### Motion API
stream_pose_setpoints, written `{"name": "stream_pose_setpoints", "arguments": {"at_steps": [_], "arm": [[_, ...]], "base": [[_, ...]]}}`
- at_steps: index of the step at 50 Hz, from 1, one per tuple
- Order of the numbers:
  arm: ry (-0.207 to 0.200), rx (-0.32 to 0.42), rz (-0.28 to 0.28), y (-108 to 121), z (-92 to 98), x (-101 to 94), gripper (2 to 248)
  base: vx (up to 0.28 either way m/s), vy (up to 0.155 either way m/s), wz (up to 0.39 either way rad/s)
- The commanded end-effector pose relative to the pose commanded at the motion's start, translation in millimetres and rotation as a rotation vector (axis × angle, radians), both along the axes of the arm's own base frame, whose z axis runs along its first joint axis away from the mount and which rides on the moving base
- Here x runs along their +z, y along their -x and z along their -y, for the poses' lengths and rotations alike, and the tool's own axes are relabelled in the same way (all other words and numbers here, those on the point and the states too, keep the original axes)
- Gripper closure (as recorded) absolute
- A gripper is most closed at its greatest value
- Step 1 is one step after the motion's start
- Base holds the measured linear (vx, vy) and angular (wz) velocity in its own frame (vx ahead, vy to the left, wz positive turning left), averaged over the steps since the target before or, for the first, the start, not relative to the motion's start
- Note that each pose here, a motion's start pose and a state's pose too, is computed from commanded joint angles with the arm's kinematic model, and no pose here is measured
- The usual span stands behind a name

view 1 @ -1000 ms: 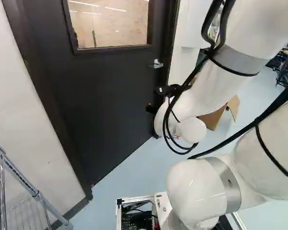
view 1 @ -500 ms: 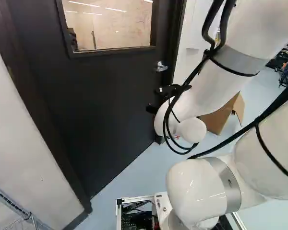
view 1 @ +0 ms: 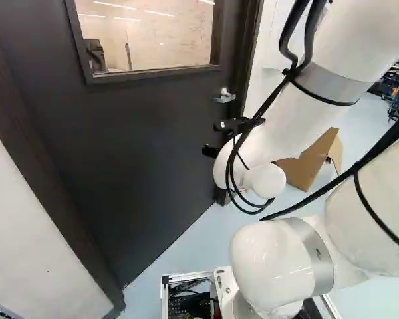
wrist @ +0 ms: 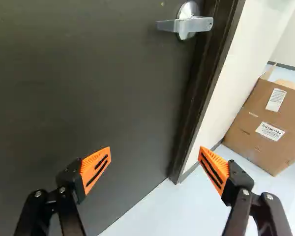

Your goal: Open the door and move inside

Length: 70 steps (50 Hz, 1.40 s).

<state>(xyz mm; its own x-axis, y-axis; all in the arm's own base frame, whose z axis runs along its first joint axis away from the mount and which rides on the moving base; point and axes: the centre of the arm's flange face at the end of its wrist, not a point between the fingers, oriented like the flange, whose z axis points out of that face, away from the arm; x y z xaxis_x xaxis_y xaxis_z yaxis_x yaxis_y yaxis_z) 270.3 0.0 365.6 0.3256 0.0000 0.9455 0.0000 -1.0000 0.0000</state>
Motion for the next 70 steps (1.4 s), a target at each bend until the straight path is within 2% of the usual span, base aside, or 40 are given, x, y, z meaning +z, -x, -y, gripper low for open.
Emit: {"name": "stream_pose_setpoints", "arguments": {"at_steps": [27, 47, 70], "arm": [[0.000, 0.000, -0.002, -11.3, 0.0, 2.5, 3], [0.000, -0.009, 0.046, -25.7, 2.6, 20.3, 3], [0.010, -0.038, 0.103, -45.8, 15.9, 43.7, 3]], "base": [[0.000, 0.000, 0.000], [0.000, 0.000, 0.000], [0.000, 0.000, 0.000]]}}
